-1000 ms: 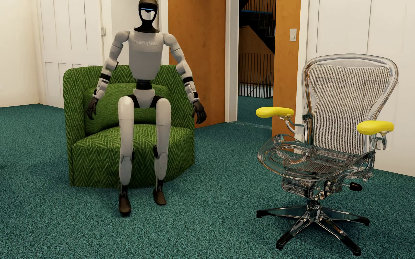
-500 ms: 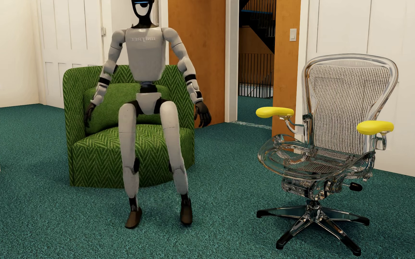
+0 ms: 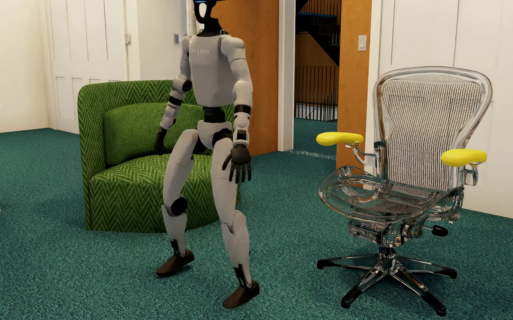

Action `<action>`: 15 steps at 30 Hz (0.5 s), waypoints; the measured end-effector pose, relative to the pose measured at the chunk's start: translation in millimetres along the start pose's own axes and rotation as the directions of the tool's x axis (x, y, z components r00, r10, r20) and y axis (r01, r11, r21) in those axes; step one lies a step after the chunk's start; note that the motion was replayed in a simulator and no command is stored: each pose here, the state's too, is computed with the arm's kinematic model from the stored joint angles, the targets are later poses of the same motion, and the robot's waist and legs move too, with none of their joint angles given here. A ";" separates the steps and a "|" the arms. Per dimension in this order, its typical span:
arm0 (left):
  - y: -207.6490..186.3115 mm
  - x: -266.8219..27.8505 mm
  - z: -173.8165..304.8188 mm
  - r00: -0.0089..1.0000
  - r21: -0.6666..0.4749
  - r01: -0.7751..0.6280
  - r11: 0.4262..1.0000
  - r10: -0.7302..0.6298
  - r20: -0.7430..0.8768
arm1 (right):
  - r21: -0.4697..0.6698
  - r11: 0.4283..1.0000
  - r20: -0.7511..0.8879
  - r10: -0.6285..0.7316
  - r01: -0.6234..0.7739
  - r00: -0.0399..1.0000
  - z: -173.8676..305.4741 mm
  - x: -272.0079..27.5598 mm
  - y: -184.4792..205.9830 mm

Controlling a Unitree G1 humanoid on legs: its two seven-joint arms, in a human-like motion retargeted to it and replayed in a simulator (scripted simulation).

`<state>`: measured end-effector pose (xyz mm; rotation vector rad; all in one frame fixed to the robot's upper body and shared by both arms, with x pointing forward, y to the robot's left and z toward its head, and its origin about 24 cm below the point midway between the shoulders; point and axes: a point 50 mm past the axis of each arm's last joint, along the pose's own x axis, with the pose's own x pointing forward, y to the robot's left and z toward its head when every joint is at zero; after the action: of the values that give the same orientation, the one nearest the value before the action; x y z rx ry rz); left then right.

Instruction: Stand up from the light green chair

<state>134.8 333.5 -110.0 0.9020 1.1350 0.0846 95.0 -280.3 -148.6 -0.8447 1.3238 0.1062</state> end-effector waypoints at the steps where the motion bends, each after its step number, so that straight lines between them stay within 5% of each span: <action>1: -1.5 -0.6 -1.6 1.000 0.013 0.021 1.000 -0.021 0.005 | -0.030 0.999 0.039 -0.041 0.042 0.998 8.5 0.0 0.1; 15: -39.8 -6.3 5.7 0.996 -0.036 0.089 0.995 -0.089 0.015 | 0.009 0.996 0.031 -0.087 0.087 0.996 1.8 -0.4 -1.3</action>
<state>121.8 300.9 -130.7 0.8176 1.1565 0.0266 97.0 -280.0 -147.6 -0.8901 1.2558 0.0455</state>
